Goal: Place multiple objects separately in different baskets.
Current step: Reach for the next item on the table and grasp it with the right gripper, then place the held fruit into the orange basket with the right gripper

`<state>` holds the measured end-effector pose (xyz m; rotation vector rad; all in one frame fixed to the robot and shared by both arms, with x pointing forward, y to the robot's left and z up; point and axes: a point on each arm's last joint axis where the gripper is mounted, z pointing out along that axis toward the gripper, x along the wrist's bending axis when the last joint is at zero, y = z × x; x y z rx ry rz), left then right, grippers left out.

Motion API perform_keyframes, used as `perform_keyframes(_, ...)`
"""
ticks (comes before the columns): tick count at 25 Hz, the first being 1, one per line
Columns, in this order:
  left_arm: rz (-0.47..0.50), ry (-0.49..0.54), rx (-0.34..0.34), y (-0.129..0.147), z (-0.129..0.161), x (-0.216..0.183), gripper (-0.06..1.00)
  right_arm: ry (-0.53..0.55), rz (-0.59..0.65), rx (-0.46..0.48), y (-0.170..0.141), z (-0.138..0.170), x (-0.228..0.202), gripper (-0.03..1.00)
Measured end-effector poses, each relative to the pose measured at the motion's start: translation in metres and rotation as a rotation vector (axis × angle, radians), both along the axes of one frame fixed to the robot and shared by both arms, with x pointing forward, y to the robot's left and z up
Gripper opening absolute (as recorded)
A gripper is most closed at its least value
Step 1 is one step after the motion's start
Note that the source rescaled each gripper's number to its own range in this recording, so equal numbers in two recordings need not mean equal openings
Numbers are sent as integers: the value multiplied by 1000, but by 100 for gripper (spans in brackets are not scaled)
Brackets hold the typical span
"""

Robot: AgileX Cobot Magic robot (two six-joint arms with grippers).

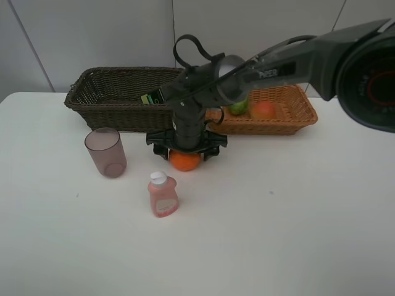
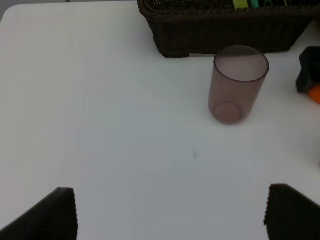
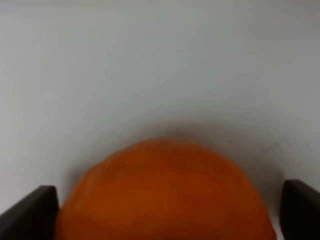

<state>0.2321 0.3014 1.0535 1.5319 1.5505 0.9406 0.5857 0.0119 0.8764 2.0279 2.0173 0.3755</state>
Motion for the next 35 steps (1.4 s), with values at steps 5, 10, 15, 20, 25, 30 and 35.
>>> perform_keyframes(5,0,0,0,0,0,0,97,-1,1,2,0,0,0,60)
perform_keyframes(10,0,0,0,0,0,0,97,-1,1,2,0,0,0,60)
perform_keyframes(15,0,0,0,0,0,0,97,-1,1,2,0,0,0,60)
perform_keyframes(20,0,0,0,0,0,0,97,-1,1,2,0,0,0,60)
perform_keyframes(25,0,0,0,0,0,0,97,-1,1,2,0,0,0,60)
perform_keyframes(30,0,0,0,0,0,0,97,-1,1,2,0,0,0,60)
perform_keyframes(35,0,0,0,0,0,0,97,3,-2,-3,0,0,0,60)
